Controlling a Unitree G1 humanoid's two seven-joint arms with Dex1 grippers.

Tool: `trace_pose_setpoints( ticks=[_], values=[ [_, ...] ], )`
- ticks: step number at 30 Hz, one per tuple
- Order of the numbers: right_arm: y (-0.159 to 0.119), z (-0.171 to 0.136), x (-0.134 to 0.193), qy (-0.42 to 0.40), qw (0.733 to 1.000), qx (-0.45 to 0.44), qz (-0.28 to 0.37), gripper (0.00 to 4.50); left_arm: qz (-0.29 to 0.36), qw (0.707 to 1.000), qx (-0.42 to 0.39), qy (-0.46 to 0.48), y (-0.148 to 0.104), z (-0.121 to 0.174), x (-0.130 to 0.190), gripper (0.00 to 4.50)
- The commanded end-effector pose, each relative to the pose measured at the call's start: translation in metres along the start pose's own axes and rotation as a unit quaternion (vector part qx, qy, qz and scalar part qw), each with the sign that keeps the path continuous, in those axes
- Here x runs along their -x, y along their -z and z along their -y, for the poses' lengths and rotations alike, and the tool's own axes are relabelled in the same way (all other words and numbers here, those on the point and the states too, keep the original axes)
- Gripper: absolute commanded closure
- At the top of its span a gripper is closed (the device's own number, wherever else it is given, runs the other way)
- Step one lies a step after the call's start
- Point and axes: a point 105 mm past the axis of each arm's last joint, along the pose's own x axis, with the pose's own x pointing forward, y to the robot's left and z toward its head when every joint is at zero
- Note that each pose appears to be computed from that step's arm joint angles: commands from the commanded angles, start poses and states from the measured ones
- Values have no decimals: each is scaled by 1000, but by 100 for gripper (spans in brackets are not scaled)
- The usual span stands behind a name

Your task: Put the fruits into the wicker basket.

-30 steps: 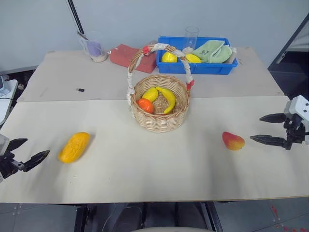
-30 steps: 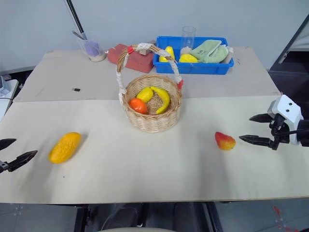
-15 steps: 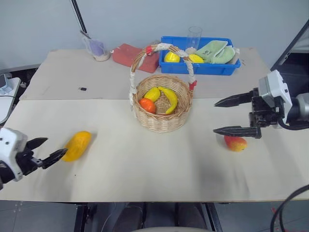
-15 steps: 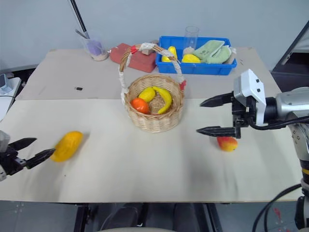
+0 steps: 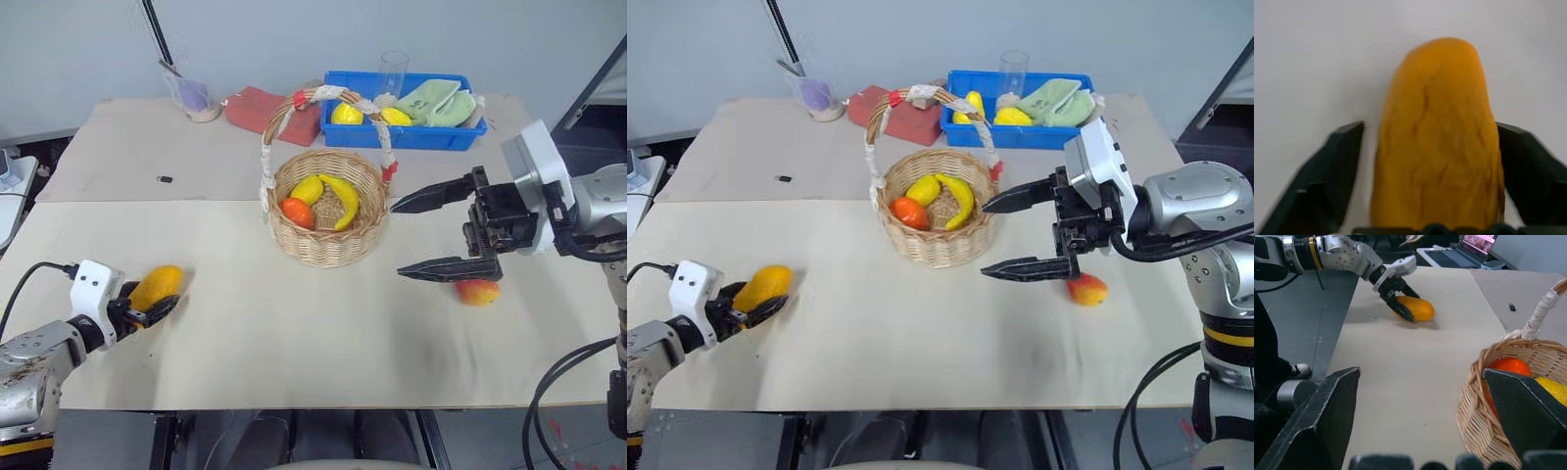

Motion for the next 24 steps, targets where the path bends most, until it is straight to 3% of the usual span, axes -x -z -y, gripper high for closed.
trace_pose_setpoints(
  ticks=[1,4,8,13,16,21,24],
  values=[
    [-13,-1,-4,1,999,36,5,0,15,1000,-13,6,-6,2,-1,193],
    [-9,-1,-6,7,999,37,-2,0,32,998,-17,48,-16,16,2,193],
    [-7,1,1,28,999,33,-13,0,75,985,-47,149,-54,57,6,193],
    [-4,5,18,80,996,21,-32,0,168,946,-126,247,-134,118,-8,193],
    [-1,4,25,114,993,10,-39,0,223,918,-189,268,-176,154,-32,193],
    [1,5,30,151,988,1,-38,0,280,904,-211,243,-215,173,-66,193],
    [4,5,34,172,984,-4,-42,0,292,900,-232,227,-221,179,-83,193]
  ],
)
